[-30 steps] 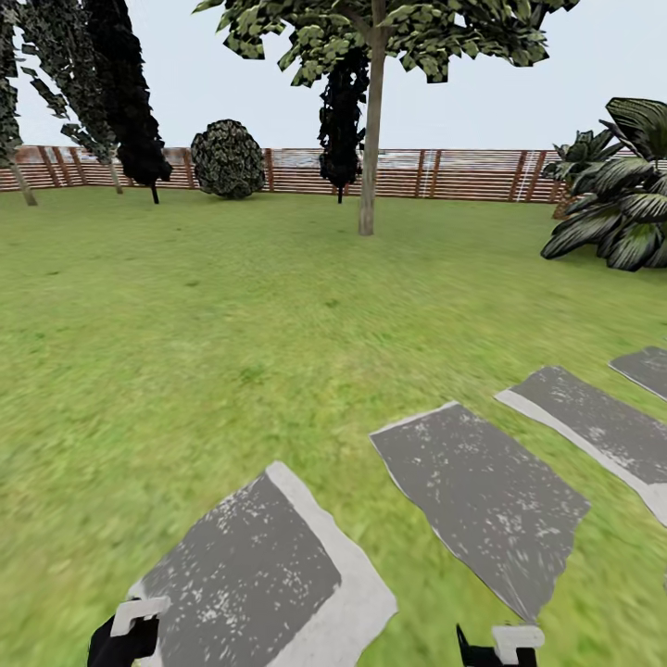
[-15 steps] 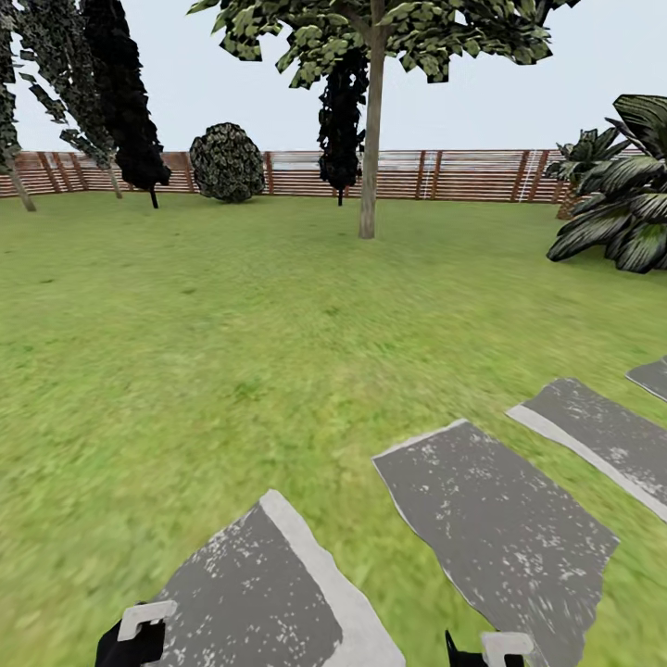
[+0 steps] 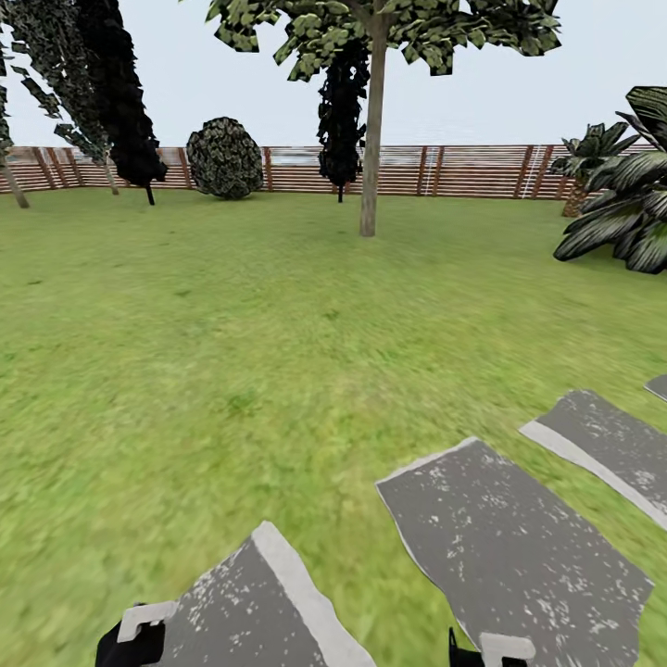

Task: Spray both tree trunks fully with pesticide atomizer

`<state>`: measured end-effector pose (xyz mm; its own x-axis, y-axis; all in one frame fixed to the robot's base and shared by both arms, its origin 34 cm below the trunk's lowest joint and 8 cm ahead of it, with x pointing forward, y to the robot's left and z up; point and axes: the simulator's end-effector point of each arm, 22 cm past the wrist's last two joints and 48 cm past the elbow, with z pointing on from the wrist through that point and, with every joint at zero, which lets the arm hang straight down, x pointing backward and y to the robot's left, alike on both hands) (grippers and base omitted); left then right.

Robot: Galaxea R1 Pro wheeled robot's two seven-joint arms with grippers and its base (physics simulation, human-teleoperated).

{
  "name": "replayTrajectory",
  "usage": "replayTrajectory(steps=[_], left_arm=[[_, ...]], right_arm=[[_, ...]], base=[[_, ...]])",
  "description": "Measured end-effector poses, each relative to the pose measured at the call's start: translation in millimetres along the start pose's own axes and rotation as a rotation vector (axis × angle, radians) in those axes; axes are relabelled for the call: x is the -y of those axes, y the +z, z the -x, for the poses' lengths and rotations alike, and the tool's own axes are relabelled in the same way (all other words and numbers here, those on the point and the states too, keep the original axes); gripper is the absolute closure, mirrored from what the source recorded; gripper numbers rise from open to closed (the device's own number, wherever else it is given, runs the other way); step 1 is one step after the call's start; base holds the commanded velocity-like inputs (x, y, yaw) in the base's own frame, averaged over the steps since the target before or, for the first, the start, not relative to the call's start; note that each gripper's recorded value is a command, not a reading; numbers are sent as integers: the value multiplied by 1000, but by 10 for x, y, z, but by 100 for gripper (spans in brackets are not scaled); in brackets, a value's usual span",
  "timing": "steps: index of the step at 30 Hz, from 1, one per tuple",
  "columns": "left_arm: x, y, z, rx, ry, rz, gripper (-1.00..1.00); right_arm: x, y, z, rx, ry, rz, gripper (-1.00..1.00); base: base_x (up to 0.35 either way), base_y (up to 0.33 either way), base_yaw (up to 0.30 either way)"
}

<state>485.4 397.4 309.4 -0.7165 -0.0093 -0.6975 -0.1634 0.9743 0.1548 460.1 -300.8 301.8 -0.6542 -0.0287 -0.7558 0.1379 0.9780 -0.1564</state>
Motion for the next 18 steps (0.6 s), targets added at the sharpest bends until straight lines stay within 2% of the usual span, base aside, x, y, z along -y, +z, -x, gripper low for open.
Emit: replayTrajectory(steps=[18], left_arm=[[3,-3,-16,-3,-1,2,100]], right_arm=[[43,8,0,1,-4,0,-100]], base=[[339,0,0]])
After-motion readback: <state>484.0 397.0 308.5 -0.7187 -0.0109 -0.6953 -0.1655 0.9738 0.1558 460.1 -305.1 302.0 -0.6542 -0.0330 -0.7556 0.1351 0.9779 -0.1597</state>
